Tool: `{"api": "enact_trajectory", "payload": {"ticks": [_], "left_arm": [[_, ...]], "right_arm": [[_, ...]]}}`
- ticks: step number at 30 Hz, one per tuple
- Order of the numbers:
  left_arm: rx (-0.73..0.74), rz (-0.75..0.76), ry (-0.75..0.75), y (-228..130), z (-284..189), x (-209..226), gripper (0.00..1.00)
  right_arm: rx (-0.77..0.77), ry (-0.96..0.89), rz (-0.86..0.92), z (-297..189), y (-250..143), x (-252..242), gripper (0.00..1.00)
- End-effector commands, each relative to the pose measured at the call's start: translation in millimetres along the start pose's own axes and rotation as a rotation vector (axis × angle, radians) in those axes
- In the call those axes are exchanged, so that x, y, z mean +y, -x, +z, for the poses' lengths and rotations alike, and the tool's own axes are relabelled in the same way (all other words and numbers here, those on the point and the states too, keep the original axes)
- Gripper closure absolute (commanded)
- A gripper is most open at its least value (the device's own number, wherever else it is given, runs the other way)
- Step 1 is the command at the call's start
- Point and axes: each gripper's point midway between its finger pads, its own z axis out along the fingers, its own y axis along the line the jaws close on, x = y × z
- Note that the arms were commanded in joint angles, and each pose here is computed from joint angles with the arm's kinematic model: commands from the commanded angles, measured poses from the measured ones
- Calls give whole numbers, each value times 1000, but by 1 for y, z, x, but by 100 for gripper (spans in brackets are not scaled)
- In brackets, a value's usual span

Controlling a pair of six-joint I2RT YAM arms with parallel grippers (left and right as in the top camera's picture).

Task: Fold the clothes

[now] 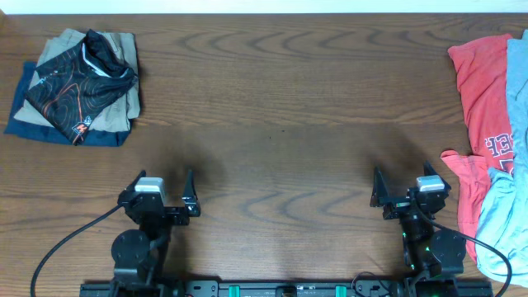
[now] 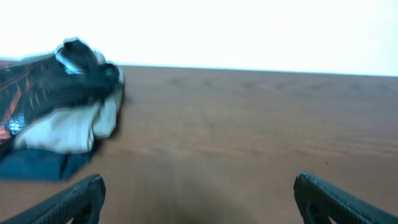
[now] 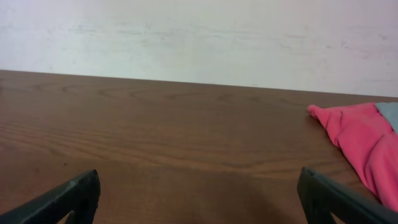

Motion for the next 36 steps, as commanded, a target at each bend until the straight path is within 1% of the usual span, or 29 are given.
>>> {"api": "enact_trajectory", "payload": {"ticks": [1,5,9,15,36], "left_arm": [[-74,115,28,9,3,5,2],[-137,135,84,14,7,14,2],[-147,139,112,5,12,20,2],[-10,145,109,-31,16,22,2],[-11,145,103,-30,16,21,2]], "right_arm": [[-1,8,-11,0,0,2,1],[-2,8,-11,0,0,2,1],[-2,8,-11,0,0,2,1],[-2,8,-11,0,0,2,1],[-1,8,-11,0,0,2,1]]}}
